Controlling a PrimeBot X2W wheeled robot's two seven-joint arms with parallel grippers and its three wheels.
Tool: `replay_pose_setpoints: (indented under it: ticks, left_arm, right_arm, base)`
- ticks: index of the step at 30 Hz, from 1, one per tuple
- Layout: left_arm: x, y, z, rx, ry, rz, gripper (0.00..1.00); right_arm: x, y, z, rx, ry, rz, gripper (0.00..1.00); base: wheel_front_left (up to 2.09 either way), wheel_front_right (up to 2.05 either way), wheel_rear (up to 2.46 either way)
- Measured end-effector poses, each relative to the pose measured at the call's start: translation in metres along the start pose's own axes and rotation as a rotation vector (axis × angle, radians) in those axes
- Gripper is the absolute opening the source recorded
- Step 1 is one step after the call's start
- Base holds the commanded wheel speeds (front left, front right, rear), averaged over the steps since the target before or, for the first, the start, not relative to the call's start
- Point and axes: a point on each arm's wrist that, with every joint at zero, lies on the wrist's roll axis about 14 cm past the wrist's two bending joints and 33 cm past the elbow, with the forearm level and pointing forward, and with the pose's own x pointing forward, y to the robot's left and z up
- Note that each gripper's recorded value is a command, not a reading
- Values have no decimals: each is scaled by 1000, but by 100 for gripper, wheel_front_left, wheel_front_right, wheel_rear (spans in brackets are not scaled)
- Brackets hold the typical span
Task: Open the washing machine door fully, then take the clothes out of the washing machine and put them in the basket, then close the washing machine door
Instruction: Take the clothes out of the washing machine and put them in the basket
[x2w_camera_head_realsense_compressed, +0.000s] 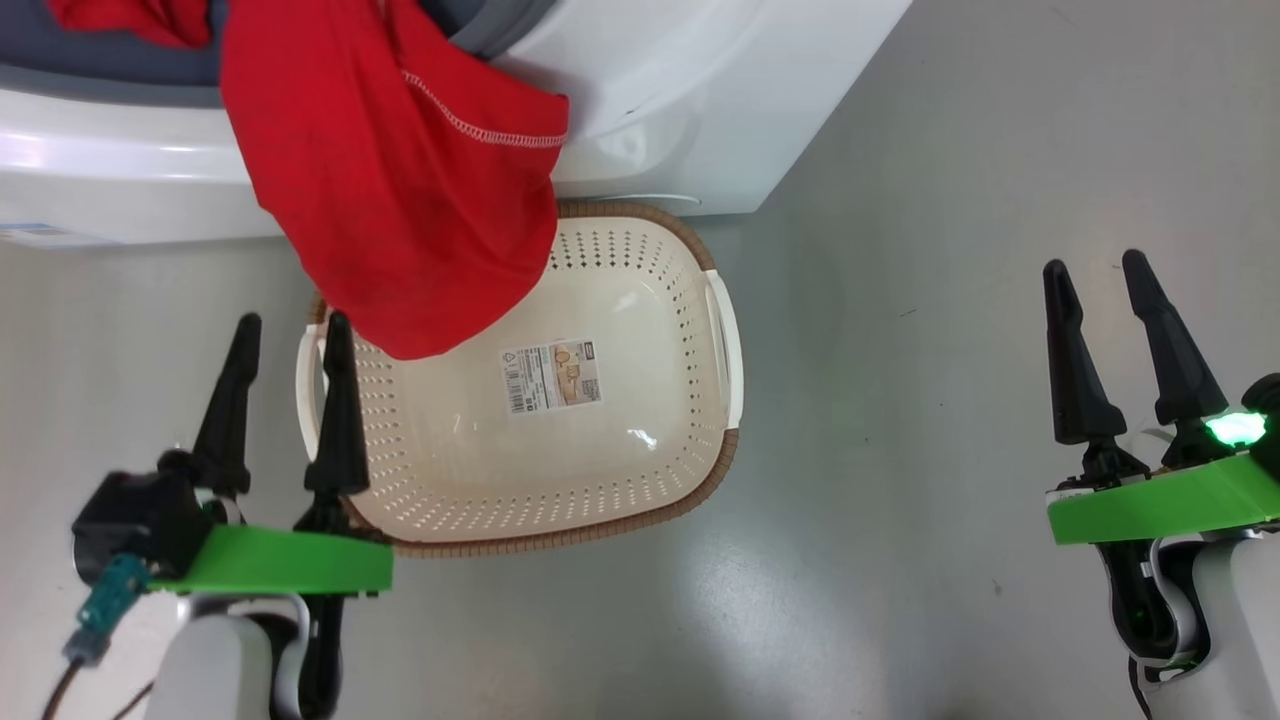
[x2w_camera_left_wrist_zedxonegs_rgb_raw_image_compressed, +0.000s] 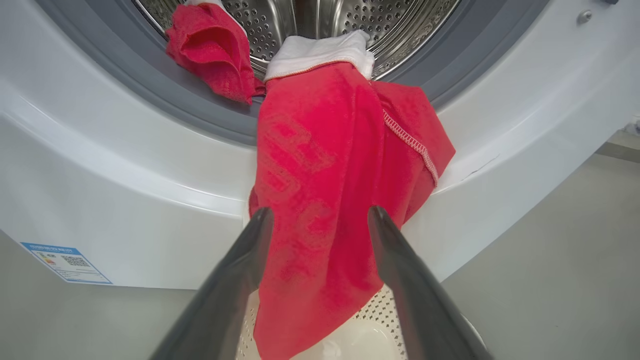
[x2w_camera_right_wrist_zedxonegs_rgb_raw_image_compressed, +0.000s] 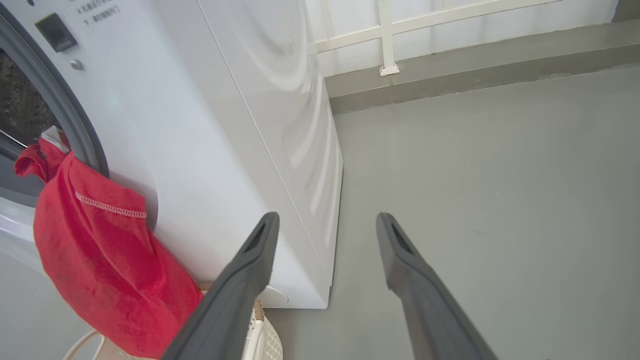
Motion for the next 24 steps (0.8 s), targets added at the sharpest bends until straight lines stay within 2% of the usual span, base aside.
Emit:
replay_pose_setpoints:
  ticks: [17, 24]
  left_arm:
    - [-4, -7, 8, 1, -26, 2, 100]
    - [16, -17, 29, 33, -90, -36, 100]
  right_arm:
    - [0, 0, 3, -1, -6, -1, 100]
    - [1, 0, 0, 0, -1, 0, 100]
  base:
    - [0, 0, 0]
    - [0, 0, 0]
